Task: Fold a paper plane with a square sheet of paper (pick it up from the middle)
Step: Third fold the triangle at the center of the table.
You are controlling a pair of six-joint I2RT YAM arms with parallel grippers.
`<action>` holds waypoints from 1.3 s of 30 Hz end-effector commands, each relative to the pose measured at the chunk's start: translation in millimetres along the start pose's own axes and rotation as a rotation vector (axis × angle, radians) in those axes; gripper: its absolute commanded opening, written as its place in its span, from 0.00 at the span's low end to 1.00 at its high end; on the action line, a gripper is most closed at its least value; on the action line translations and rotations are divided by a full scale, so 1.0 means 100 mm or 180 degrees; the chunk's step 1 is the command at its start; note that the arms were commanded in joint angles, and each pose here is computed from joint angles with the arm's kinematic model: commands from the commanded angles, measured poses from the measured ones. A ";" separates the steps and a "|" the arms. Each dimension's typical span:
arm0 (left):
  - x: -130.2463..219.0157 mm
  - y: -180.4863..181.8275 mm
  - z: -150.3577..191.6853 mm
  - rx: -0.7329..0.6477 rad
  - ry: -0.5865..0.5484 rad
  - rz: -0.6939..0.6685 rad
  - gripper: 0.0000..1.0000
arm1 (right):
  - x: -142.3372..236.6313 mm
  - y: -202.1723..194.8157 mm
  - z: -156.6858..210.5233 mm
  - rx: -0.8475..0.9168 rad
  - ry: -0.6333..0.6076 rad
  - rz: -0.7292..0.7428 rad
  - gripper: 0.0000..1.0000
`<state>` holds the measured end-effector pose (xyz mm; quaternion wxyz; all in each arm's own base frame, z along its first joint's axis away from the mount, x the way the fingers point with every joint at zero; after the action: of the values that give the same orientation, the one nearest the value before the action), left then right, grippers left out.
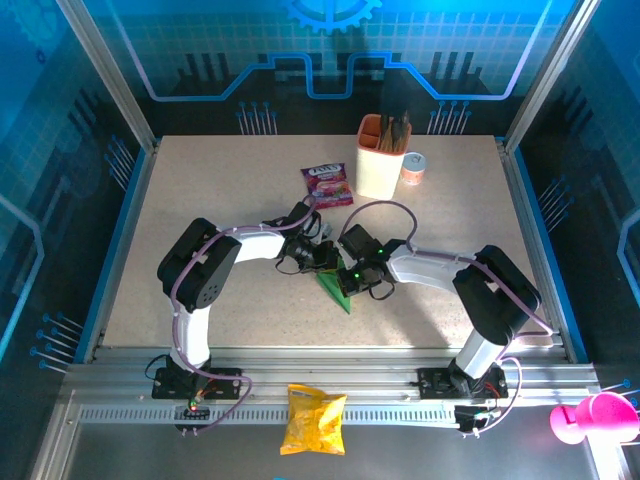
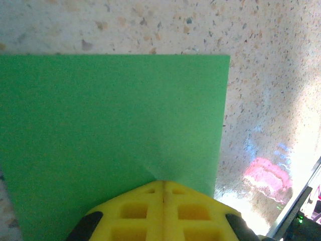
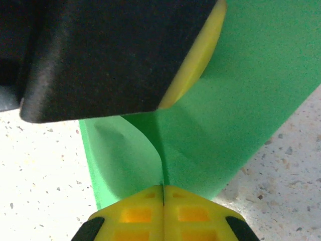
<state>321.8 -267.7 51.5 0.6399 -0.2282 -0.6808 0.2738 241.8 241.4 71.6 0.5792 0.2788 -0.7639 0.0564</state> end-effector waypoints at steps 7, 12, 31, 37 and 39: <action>-0.10 0.21 0.12 0.0130 0.0128 -0.0220 0.00 | -0.09 -0.09 0.17 -0.0114 0.0099 0.0011 0.00; -0.05 0.17 0.10 0.0127 0.0094 -0.0215 0.00 | -0.12 -0.10 0.19 -0.0125 0.0114 0.0020 0.00; 0.48 -0.13 -0.09 0.0153 -0.0223 0.0219 0.00 | -0.13 -0.06 0.19 -0.0128 0.0149 -0.0054 0.00; 0.31 -0.03 -0.11 0.0204 -0.0194 0.0098 0.00 | -0.12 -0.03 0.18 -0.0080 0.0163 -0.0065 0.00; 0.26 0.03 -0.12 0.0228 -0.0185 0.0031 0.00 | -0.11 -0.03 0.19 -0.0077 0.0170 -0.0063 0.00</action>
<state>332.6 -248.5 85.1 0.6105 -0.2194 -0.6969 0.3058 236.2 238.0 61.0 0.5829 0.2774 -0.7623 0.0466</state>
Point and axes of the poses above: each hand's point on the last joint's axis, 136 mm out from that joint toward the fingers, its own x axis back along the fingers, its own y axis along the line the jaws close on, z = x × y, the point moved 5 cm from there along x, back along the fingers, and after that the axes turned 5 degrees about x, right-handed, at the moved point
